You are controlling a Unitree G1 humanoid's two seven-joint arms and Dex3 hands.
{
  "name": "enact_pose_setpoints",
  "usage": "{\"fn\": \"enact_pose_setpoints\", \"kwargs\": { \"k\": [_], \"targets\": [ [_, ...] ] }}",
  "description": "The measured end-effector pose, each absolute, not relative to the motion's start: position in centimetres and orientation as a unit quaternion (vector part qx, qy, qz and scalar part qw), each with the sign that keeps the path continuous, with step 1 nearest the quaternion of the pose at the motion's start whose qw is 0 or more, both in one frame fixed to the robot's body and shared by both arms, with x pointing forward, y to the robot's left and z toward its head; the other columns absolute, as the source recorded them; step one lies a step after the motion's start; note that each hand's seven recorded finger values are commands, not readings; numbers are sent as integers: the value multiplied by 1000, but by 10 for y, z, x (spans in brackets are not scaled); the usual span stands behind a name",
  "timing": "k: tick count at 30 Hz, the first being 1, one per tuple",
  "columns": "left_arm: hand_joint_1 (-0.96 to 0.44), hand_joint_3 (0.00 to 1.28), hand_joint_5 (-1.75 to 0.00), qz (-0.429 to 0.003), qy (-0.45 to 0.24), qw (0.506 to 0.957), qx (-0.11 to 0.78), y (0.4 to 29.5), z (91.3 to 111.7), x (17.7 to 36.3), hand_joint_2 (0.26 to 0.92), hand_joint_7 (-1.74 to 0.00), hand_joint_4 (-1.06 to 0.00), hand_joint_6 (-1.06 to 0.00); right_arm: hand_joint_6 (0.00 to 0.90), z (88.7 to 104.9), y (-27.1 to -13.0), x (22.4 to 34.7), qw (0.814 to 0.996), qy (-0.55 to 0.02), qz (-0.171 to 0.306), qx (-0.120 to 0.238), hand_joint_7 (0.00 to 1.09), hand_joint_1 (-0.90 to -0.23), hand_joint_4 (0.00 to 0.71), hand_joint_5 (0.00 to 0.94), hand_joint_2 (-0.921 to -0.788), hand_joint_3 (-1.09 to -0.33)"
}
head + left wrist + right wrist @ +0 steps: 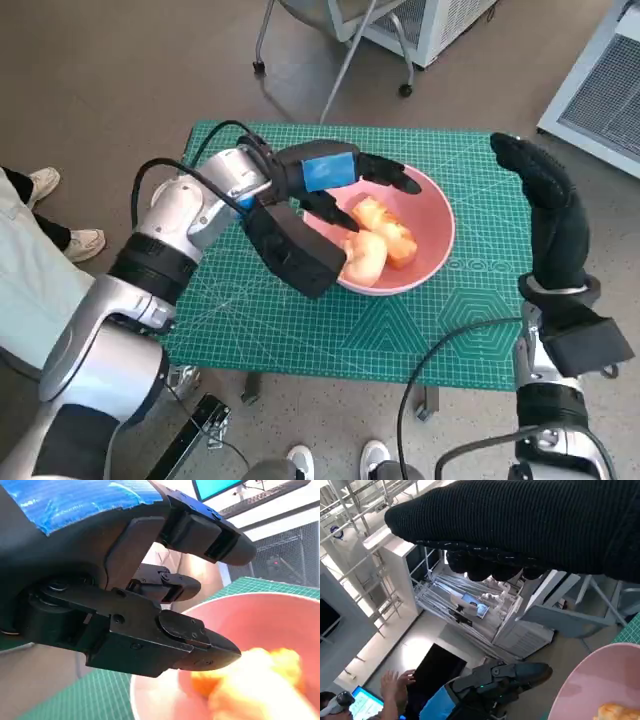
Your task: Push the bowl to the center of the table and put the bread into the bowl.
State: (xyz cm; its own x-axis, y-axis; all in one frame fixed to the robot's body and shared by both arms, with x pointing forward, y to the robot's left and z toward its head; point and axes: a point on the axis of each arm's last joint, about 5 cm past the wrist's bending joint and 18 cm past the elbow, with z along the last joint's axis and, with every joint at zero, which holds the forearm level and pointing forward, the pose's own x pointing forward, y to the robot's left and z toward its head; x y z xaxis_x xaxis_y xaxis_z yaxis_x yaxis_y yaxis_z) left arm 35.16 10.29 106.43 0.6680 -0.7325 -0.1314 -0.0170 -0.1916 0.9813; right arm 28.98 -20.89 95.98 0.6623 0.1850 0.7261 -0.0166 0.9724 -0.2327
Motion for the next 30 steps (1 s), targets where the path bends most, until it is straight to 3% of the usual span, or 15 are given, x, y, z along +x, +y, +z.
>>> {"fn": "enact_pose_setpoints", "kwargs": {
  "k": [12, 19, 23, 30],
  "targets": [
    [-20, 0, -52, -319, -265, 622, 664, 112, 1074, 346, 902, -325, -712, -691, 80, 961, -208, 290, 905, -409, 56, -101, 745, -576, 335, 1, -921, -709],
    [-14, 0, -38, -311, -298, 670, 604, 127, 1080, 338, 894, -430, -752, -669, 84, 965, -208, 291, 902, -416, 56, -101, 740, -579, 340, 3, -921, -706],
    [-6, 0, -30, -282, -343, 722, 531, 141, 1077, 333, 887, -568, -749, -608, 86, 970, -207, 292, 898, -425, 57, -100, 737, -581, 342, 4, -921, -703],
    [11, 0, -26, -200, -399, 799, 402, 156, 1056, 322, 883, -648, -729, -554, 90, 977, -204, 293, 893, -438, 56, -88, 735, -579, 344, 5, -921, -702]
  ]
}}
